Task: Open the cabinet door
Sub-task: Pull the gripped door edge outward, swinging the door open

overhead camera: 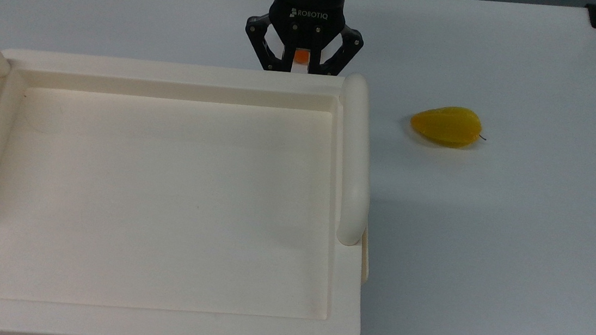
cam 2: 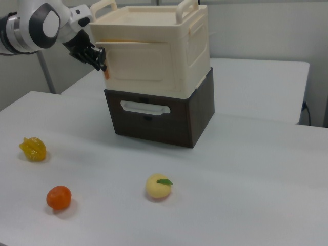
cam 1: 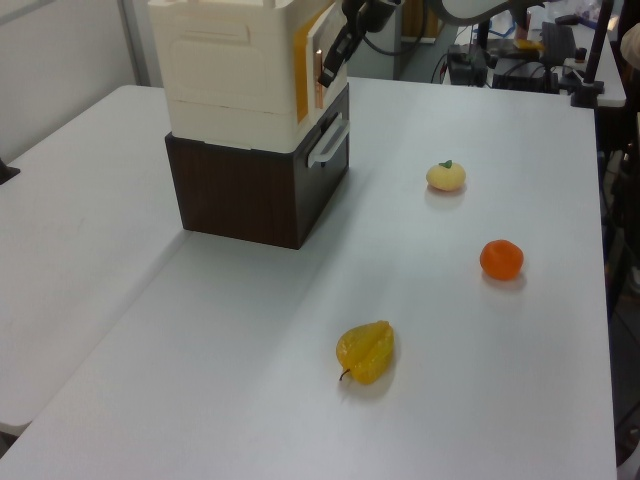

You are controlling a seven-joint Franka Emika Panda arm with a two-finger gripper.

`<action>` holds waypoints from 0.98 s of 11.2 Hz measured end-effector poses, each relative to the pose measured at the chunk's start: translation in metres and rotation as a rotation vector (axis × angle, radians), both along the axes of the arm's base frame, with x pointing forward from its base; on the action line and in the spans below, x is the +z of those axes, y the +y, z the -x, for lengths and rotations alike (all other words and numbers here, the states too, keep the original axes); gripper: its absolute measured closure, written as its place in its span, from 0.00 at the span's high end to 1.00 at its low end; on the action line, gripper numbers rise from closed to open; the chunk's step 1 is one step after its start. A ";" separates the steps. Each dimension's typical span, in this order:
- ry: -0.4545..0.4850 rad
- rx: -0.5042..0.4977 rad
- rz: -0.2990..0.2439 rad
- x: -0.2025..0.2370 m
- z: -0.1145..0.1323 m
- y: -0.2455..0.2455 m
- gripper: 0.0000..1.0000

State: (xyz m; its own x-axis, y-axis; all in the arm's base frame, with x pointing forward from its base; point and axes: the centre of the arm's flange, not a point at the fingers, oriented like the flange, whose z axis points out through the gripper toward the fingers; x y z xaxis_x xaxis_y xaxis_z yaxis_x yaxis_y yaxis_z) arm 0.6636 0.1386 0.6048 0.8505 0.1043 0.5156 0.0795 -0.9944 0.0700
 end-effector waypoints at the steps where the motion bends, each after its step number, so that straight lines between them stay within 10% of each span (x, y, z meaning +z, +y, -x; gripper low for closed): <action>1: 0.033 -0.008 0.006 -0.004 0.002 -0.001 0.28; 6: 0.060 -0.033 -0.002 0.038 0.028 -0.011 0.99; 11: -0.064 -0.028 -0.032 0.088 0.037 -0.014 1.00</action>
State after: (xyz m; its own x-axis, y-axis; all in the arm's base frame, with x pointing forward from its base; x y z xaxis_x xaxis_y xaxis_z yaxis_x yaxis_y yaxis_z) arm 0.6270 0.1244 0.6928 0.8178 0.0638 0.5719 0.0484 -0.9979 0.0421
